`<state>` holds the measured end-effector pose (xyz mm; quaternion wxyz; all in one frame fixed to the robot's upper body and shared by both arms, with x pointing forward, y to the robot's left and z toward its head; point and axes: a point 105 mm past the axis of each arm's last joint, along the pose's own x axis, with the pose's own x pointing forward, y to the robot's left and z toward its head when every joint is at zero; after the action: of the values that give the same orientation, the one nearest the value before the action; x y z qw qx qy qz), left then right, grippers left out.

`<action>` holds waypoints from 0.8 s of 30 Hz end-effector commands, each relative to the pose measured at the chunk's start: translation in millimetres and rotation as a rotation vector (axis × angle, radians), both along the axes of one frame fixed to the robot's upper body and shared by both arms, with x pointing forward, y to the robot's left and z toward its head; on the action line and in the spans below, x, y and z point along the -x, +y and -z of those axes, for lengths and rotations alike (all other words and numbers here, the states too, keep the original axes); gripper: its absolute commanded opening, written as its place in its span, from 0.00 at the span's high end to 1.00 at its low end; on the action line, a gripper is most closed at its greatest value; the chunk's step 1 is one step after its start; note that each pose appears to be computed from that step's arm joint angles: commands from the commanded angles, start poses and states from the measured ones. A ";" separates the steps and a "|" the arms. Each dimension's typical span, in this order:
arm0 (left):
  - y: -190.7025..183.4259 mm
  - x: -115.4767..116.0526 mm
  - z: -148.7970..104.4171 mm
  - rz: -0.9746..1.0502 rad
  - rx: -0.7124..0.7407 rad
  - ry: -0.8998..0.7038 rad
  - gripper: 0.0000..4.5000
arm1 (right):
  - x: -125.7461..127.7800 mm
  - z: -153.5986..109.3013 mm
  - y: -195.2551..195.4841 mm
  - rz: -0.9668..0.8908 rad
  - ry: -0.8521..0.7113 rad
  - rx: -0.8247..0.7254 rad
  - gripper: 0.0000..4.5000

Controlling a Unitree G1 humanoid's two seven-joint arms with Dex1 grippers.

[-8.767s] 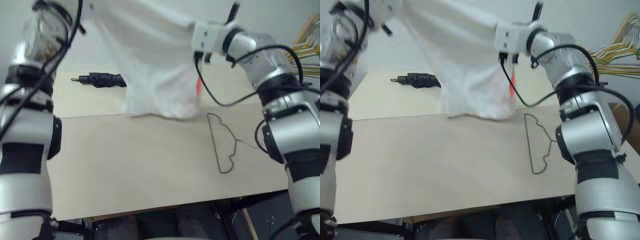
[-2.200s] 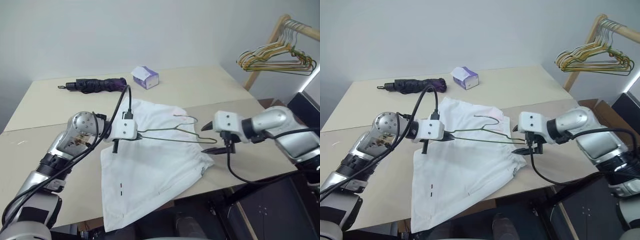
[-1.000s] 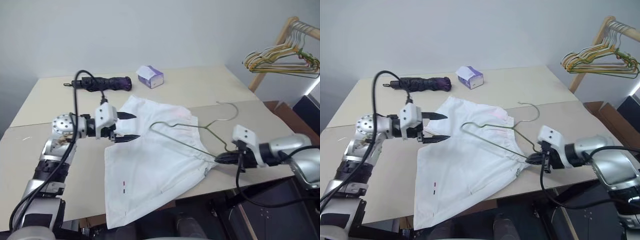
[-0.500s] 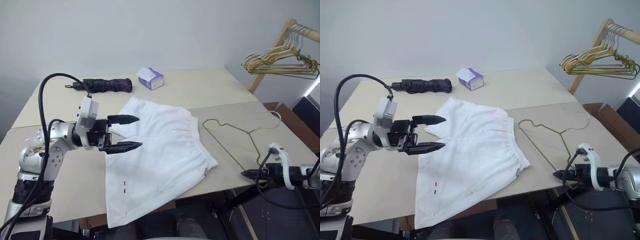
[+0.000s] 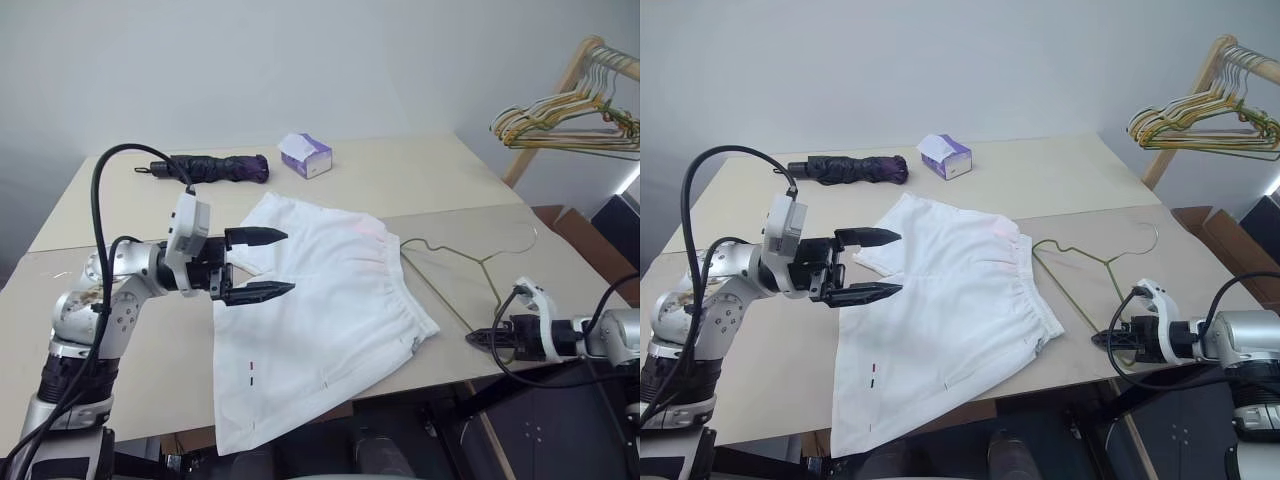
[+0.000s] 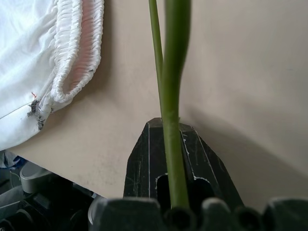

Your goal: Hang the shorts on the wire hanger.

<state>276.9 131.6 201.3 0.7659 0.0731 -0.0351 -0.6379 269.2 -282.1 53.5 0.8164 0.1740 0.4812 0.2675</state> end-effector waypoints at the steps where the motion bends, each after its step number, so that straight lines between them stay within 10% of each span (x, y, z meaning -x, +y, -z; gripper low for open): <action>1: 2.2 3.2 -6.9 -0.003 -0.006 -0.049 0.00 | 0.9 -18.9 -0.6 -0.040 -0.059 -0.040 1.00; 24: 6.2 1.8 -4.4 -0.042 -0.040 -0.084 0.00 | -8.8 -11.6 11.5 -0.195 -0.054 -0.010 1.00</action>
<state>277.1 136.3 195.1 0.7746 0.0955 -0.0320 -0.6244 270.3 -270.7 57.8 0.7926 0.1339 0.4859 0.3431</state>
